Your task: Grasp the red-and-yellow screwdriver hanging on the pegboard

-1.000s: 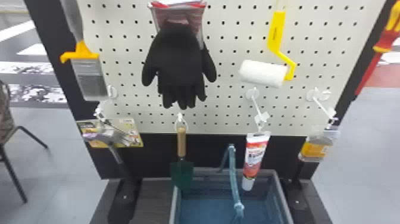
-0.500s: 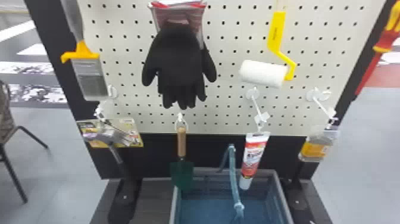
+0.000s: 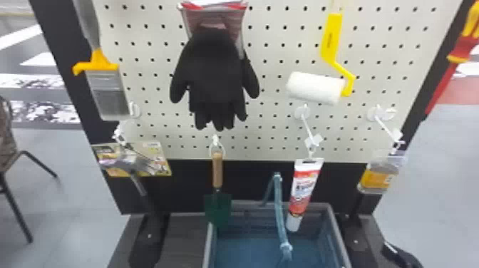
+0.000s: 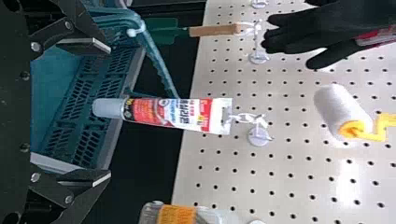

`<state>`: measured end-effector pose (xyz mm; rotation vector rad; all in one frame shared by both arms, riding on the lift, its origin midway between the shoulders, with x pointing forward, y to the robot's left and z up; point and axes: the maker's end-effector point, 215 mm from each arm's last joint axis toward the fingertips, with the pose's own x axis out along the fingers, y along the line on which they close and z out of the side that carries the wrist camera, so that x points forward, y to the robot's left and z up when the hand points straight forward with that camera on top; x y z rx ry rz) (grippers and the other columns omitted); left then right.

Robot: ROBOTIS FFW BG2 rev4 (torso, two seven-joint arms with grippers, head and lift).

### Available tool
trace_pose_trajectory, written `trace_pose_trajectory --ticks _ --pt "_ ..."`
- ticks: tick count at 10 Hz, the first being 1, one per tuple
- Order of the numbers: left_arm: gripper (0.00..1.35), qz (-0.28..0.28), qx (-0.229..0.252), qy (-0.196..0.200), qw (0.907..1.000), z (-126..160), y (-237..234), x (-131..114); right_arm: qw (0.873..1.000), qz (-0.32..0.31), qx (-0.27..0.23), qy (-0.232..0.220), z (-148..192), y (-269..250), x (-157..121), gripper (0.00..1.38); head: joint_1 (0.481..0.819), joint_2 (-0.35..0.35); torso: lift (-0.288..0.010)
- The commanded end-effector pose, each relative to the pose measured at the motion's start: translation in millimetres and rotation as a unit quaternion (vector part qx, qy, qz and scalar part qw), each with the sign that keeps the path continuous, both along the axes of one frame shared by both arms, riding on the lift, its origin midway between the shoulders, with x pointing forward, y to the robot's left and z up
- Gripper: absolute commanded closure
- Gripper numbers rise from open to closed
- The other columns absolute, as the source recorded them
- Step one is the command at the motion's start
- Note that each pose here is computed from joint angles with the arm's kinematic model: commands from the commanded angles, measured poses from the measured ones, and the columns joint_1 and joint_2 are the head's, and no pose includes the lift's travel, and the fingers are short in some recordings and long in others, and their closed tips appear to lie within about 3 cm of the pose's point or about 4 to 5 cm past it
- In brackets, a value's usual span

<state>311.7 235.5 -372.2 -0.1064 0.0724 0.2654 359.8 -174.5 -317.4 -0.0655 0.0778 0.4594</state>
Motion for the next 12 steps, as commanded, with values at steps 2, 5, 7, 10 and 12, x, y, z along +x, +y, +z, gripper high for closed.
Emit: trace_pose_trajectory --ticks 2,5,7,10,12 --pt "0.38 -0.002 -0.001 0.002 1.0 -1 -1 0 0.999 -0.016 -0.011 -0.035 49 -12 7 0.34 0.549 0.0 -0.1" --pt "0.38 -0.003 0.001 0.001 1.0 -1 -1 1 0.996 -0.028 -0.04 -0.077 113 -24 11 0.34 0.549 0.0 -0.1" --pt "0.38 -0.004 0.001 0.002 1.0 -1 -2 1 0.994 -0.033 -0.047 -0.091 133 -27 11 0.34 0.549 0.0 -0.1" --pt "0.38 -0.004 0.0 0.004 1.0 -2 -2 0 0.989 -0.052 -0.066 -0.118 161 -43 14 0.33 0.549 0.0 -0.1" --pt "0.38 -0.003 0.0 0.006 1.0 -3 -2 0 0.985 -0.062 -0.082 -0.141 184 -50 16 0.33 0.549 0.0 -0.1"
